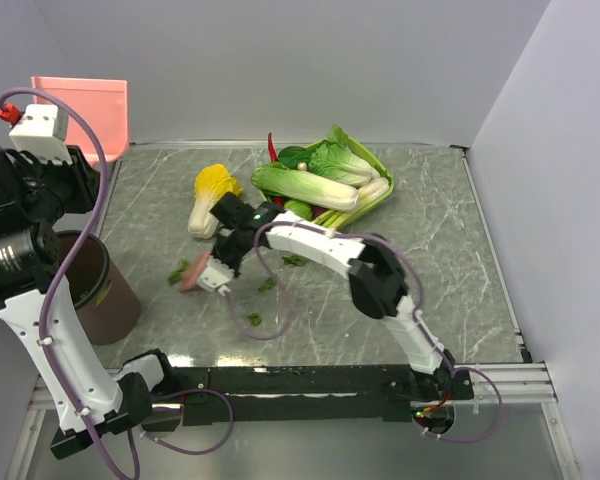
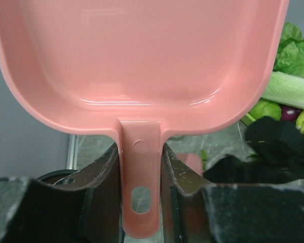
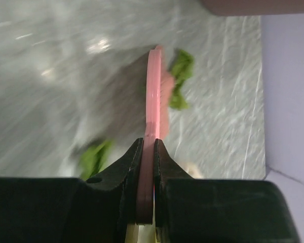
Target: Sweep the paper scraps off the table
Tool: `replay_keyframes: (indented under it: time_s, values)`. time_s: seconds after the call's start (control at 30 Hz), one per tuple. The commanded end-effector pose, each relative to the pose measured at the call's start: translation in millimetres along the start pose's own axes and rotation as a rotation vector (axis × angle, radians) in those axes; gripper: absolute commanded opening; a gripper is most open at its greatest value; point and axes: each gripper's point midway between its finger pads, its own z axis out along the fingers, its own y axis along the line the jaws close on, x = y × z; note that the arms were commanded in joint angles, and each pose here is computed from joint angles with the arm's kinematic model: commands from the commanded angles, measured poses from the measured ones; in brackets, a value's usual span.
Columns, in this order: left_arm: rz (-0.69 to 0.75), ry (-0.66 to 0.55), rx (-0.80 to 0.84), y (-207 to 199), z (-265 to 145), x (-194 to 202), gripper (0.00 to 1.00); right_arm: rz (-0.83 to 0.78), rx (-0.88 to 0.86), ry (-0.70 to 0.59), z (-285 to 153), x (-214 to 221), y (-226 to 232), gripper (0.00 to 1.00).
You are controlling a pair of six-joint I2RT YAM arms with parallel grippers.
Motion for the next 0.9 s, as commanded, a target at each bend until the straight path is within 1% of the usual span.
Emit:
replay_keyframes:
  time_s: [0.0,0.03,0.07,0.1,0.13,0.17,0.2,0.23,0.27,0.3,0.33,0.37,0.4,0.43,0.5,0.53,0.57,0.6,0.67,0.7,0.73,0.77,0.8,0.83,0.87]
  values:
    - [0.037,0.008,0.11,-11.3,13.8,4.7,0.01,0.036,-0.216,0.08,-94.7,-41.2,60.5,0.0]
    - [0.035,0.03,0.149,-15.4,18.7,9.9,0.01,0.102,-0.296,0.082,-97.6,-44.4,96.6,0.0]
    - [0.037,0.057,0.168,-17.9,18.9,17.6,0.01,0.106,-0.283,0.102,-119.4,-55.4,100.0,0.0]
    - [0.067,0.075,0.189,-18.9,21.2,23.1,0.01,0.134,-0.299,0.111,-127.6,-59.7,113.0,0.0]
    - [0.071,0.101,0.21,-19.9,24.9,32.3,0.01,0.206,-0.36,0.11,-129.6,-65.3,146.4,0.0]
    - [0.076,0.136,0.231,-22.7,25.0,42.6,0.01,0.213,-0.33,0.123,-146.2,-75.4,148.2,0.0]
    - [0.132,0.152,0.262,-25.6,26.6,49.5,0.01,0.247,-0.319,0.13,-152.9,-77.4,155.7,0.0]
    - [0.144,0.19,0.278,-25.8,31.1,61.7,0.01,0.312,-0.323,0.136,-155.7,-80.1,171.0,0.0]
    - [0.164,0.218,0.291,-27.2,32.4,70.0,0.01,0.323,-0.273,0.151,-169.6,-85.2,166.3,0.0]
    - [0.217,0.254,0.338,-36.2,32.7,80.8,0.01,0.344,-0.251,0.163,-176.5,-85.5,167.0,0.0]
    - [0.232,0.307,0.361,-39.0,36.0,96.1,0.01,0.41,-0.214,0.188,-187.7,-80.6,168.5,0.0]
    - [0.268,0.351,0.361,-38.4,36.8,107.1,0.01,0.415,-0.151,0.199,-203.5,-84.7,159.2,0.0]
    - [0.331,0.402,0.413,-46.6,34.1,122.0,0.01,0.438,-0.109,0.21,-214.1,-84.1,154.8,0.0]
    - [0.35,0.458,0.438,-48.2,33.6,140.2,0.01,0.502,-0.058,0.221,-225.7,-82.0,152.8,0.0]
    - [0.435,0.514,0.454,-46.4,32.3,161.8,0.01,0.531,0.068,0.238,-248.5,-86.6,137.6,0.0]
    - [0.465,0.555,0.473,-46.7,26.8,183.1,0.01,0.623,0.119,0.235,-253.0,-88.3,137.6,0.0]
    - [0.548,0.569,0.496,-44.0,24.9,194.5,0.01,0.659,0.195,0.244,-267.5,-89.5,132.6,0.0]
    - [0.577,0.61,0.545,-48.9,21.3,217.0,0.01,0.745,0.268,0.239,-269.0,-86.6,128.8,0.0]
    - [0.65,0.61,0.597,-54.8,13.8,232.9,0.01,0.833,0.38,0.28,-282.1,-80.1,126.9,0.0]
    - [0.673,0.641,0.638,-60.4,9.2,249.7,0.01,0.932,0.439,0.279,-280.0,-75.1,129.0,0.0]
    - [0.682,0.661,0.661,-62.8,6.9,258.8,0.01,0.97,0.488,0.309,-286.4,-71.0,130.0,0.0]
    - [0.71,0.675,0.699,-67.6,4.4,267.5,0.01,1.011,0.515,0.316,-287.0,-68.9,131.1,0.0]
    - [0.723,0.721,0.717,-67.2,0.6,283.9,0.01,1.09,0.561,0.305,-286.6,-66.9,129.2,0.0]
    - [0.736,0.743,0.736,-68.5,-1.8,292.8,0.01,1.136,0.579,0.308,-285.4,-63.8,128.2,0.0]
    - [0.781,0.754,0.777,-73.0,-4.6,300.9,0.01,1.183,0.601,0.32,-286.6,-60.0,127.0,0.0]
